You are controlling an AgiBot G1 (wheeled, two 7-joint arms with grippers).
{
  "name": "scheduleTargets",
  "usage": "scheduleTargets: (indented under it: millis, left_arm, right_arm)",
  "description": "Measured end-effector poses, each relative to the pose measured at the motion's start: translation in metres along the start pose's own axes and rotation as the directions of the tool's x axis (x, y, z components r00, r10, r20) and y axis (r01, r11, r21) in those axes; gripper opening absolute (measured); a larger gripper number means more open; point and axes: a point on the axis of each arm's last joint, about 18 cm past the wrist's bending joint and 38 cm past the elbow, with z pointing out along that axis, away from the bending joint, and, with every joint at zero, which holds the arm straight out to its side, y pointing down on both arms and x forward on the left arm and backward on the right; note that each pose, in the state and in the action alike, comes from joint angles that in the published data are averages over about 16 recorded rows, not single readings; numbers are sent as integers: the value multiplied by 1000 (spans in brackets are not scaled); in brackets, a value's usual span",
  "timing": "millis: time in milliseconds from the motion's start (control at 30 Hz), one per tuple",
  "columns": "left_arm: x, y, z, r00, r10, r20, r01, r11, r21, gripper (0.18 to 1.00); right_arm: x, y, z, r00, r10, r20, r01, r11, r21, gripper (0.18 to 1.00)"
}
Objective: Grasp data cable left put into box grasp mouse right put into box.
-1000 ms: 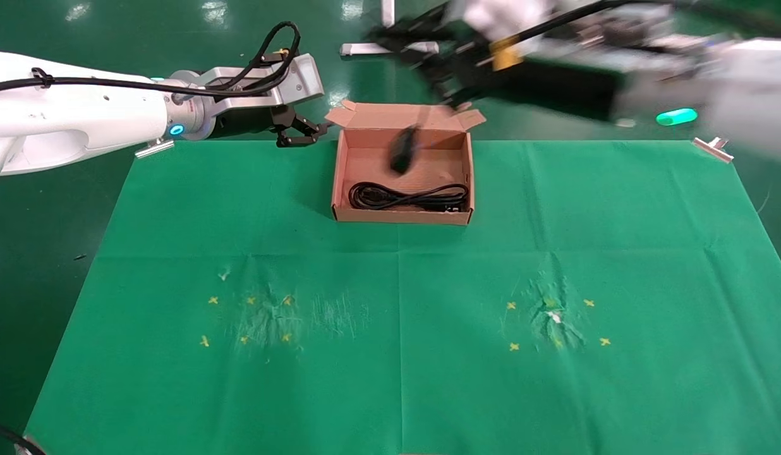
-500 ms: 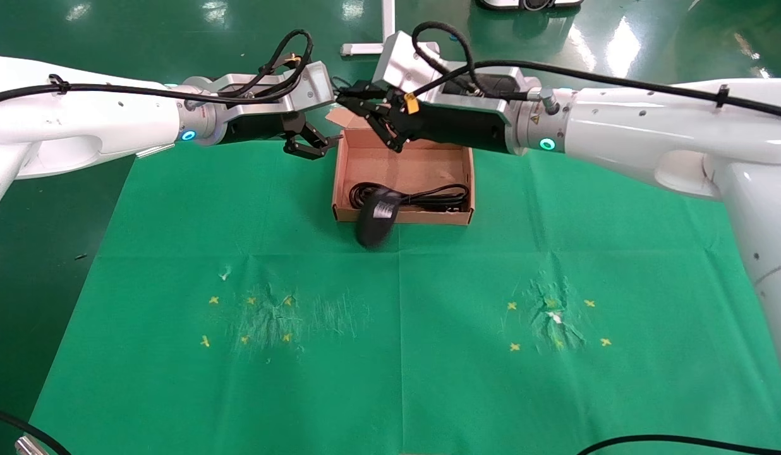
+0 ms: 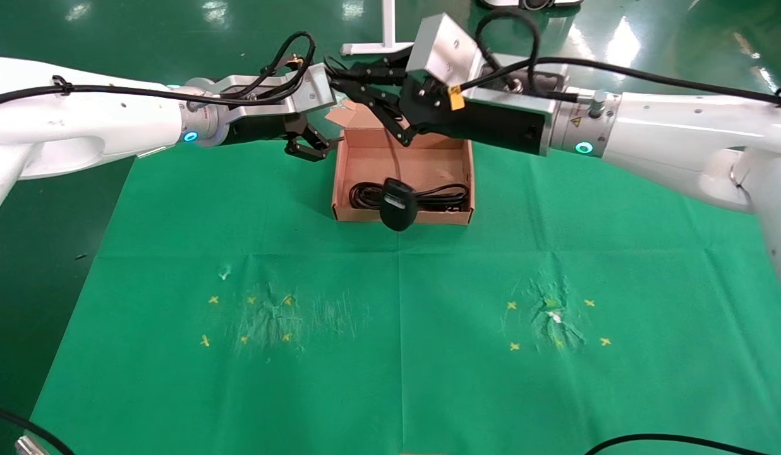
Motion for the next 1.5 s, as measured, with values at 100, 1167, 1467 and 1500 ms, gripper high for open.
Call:
scheduleTargets:
  millis: [100,1167,1467,1500]
  left_arm:
    - [0,0,0,1000,0,0,0,1000,0,1001]
    - [0,0,0,1000,-1,0,1,1000,0,1001]
    - [0,0,0,1000,-1,0,1,1000,0,1001]
    - [0,0,0,1000,-1,0,1,1000,0,1001]
  right_arm:
    - [1,-2,-3,1000,-3,1,3,1000,22,204]
    - [2,57,5,991,53,-126,-75,982,-176,231]
    - [2,55,1,990,59,-126,-79,984,-159,336]
    - [3,55,-1,990,62,-128,-82,984,-156,353]
